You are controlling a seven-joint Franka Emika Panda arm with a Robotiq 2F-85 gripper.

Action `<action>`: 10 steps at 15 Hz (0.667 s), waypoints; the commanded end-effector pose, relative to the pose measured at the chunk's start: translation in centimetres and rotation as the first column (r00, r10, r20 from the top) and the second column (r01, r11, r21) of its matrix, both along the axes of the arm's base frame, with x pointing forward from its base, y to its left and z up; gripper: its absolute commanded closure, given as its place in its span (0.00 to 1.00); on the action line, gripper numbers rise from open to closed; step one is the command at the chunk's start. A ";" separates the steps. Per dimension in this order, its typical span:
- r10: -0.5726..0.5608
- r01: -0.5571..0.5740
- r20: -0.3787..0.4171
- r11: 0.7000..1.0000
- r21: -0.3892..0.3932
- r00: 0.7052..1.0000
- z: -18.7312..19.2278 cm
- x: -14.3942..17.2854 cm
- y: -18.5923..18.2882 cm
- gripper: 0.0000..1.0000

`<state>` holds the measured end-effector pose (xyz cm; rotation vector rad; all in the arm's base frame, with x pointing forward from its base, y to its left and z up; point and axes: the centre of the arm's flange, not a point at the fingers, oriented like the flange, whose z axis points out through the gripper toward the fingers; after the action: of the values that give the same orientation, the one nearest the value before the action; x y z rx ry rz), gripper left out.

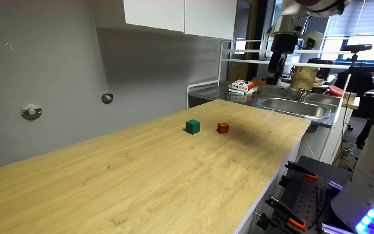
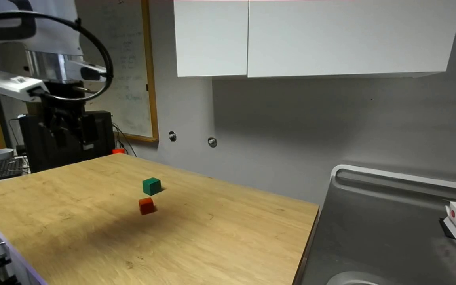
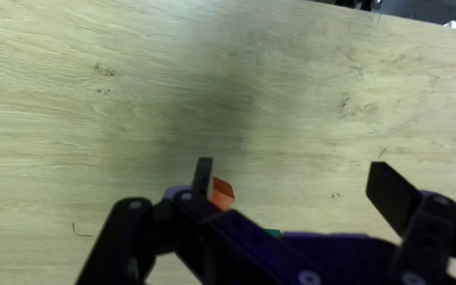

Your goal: Put the orange block on the green block

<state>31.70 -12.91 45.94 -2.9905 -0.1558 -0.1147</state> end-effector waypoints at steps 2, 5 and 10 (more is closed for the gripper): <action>-0.119 0.120 -0.022 0.991 0.051 0.993 -1.3 8.1 -0.5 0.00; -0.181 0.183 -0.048 0.981 0.060 0.982 -2.5 12.4 0.2 0.00; -0.287 0.286 -0.103 0.958 -0.029 0.952 -6.0 18.7 0.8 0.00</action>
<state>45.63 -11.76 41.02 -2.9642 0.1754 -0.0421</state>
